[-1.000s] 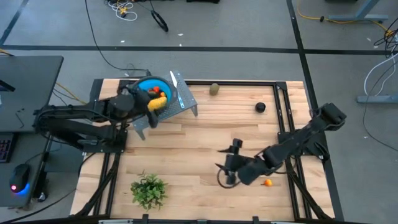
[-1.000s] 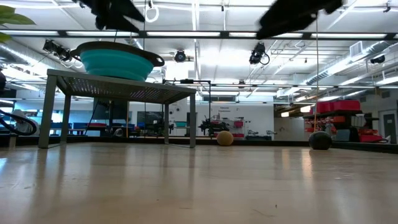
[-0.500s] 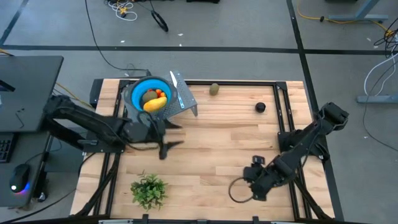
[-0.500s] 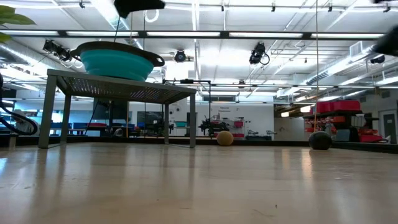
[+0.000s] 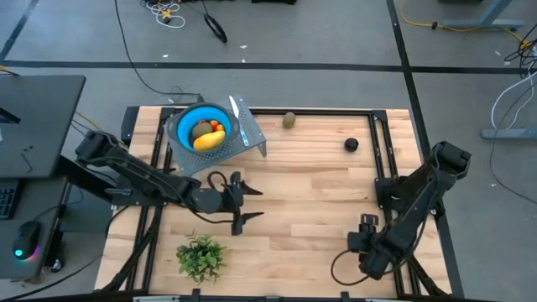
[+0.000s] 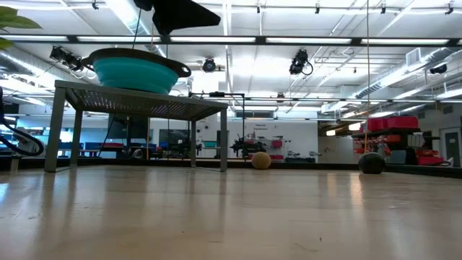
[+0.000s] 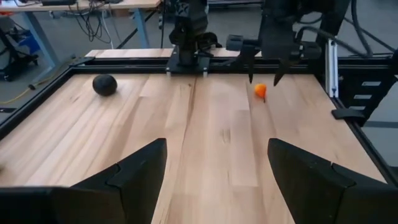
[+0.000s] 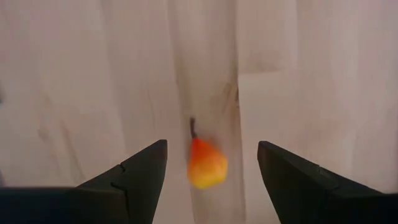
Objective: Pick & Place Fruit
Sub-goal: Put the orange pear into the blue strainer bowl on the shelf
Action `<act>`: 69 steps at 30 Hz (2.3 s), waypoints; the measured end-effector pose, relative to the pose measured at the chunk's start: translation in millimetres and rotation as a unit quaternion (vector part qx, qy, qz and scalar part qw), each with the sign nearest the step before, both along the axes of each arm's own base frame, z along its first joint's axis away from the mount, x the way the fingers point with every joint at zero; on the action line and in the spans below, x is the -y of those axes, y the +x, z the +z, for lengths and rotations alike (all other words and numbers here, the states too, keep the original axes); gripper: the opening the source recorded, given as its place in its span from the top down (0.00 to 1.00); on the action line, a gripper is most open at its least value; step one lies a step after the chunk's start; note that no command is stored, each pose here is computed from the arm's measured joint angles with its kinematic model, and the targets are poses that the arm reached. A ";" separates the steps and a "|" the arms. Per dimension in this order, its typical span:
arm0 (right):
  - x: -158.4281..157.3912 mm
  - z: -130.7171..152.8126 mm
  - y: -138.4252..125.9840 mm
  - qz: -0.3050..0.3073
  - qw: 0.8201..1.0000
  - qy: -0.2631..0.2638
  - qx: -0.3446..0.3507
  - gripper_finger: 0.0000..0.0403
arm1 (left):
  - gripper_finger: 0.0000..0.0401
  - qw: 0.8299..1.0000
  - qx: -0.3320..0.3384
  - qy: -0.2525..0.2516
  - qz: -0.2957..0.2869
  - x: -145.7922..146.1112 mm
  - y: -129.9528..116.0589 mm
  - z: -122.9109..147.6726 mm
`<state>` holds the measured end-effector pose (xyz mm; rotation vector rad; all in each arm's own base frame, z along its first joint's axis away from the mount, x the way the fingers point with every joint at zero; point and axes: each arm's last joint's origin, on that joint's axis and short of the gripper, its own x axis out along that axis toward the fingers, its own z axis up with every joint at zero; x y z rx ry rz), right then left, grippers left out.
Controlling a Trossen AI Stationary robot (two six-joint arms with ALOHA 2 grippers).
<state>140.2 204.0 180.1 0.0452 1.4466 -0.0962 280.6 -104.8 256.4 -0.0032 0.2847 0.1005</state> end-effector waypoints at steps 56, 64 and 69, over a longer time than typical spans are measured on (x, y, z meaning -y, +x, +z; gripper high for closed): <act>-22.0 -5.3 39.9 -0.011 0.986 -0.078 0.150 0.67 | 0.29 0.985 0.051 0.151 -0.072 19.4 -1.5 11.2; 1.4 5.2 104.1 -0.048 0.970 -0.023 0.238 0.66 | 0.30 0.923 0.043 0.358 -0.131 47.6 -17.0 11.3; 18.9 16.2 143.7 0.001 0.953 0.030 0.303 0.66 | 0.30 0.877 0.023 0.446 -0.178 63.1 -24.5 2.8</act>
